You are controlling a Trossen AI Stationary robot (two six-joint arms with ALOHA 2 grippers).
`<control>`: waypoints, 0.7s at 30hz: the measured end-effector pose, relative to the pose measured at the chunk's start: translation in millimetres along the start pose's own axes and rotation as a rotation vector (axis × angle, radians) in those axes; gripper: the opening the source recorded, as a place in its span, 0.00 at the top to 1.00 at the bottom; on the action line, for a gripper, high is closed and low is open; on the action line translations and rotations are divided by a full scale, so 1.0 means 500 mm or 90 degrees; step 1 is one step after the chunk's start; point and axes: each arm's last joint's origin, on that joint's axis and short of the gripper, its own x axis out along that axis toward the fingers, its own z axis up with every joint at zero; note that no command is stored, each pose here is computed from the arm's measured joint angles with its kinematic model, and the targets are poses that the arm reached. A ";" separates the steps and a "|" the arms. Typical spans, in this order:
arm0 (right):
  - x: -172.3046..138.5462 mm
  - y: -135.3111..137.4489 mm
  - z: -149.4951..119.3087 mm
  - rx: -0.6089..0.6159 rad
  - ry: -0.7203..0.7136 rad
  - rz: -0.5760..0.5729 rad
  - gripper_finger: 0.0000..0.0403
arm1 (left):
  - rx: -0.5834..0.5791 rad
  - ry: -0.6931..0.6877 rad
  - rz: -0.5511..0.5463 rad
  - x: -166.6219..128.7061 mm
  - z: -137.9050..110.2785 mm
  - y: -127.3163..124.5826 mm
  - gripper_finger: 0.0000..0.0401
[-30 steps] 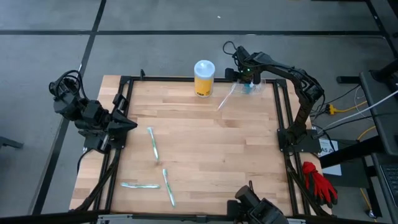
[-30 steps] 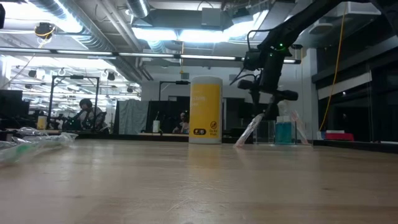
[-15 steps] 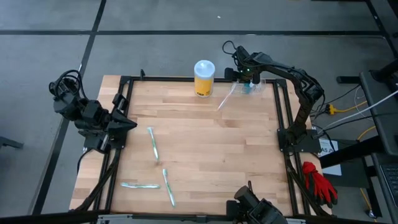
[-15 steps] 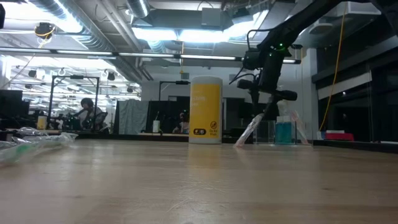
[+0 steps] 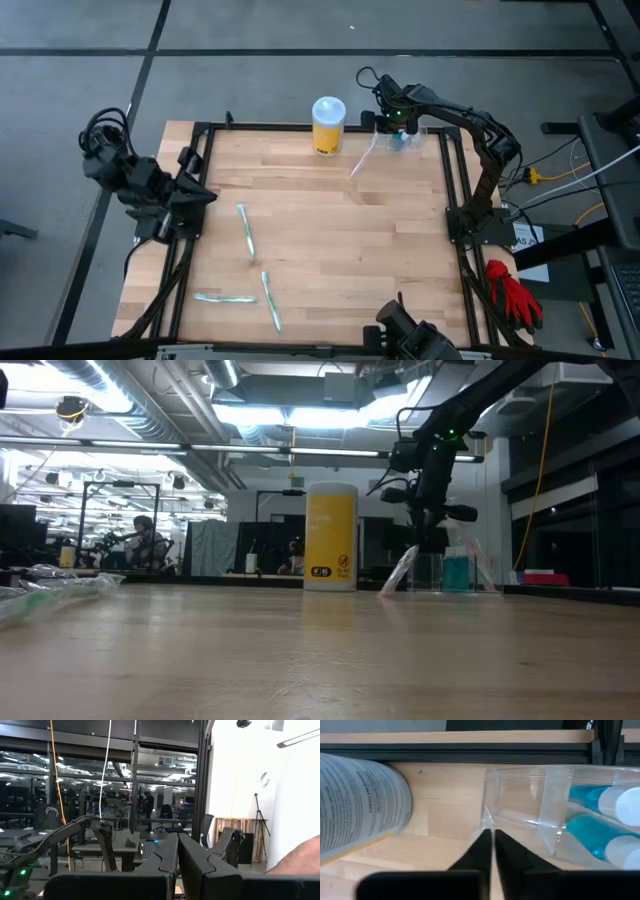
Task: Pick & Place toothbrushing station
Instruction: Put the orange toothbrush into the transparent organizer
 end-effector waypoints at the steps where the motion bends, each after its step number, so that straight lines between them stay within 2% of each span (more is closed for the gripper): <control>1: 0.000 0.000 0.000 -0.003 0.000 0.000 0.98 | 0.001 -0.001 0.000 -0.001 0.000 0.000 0.98; 7: -0.003 0.007 -0.007 -0.013 0.003 0.003 0.99 | 0.004 -0.002 0.000 -0.002 0.001 0.001 0.98; 12: -0.039 0.024 -0.026 -0.051 -0.033 0.014 0.99 | 0.004 -0.002 0.001 -0.002 0.001 0.001 0.98; 16: -0.103 0.042 -0.056 -0.083 -0.094 0.031 1.00 | 0.004 -0.001 0.002 -0.002 0.001 0.001 0.98; 21: -0.214 0.054 -0.114 -0.110 -0.181 0.084 1.00 | 0.004 0.000 0.013 -0.002 0.001 0.002 0.98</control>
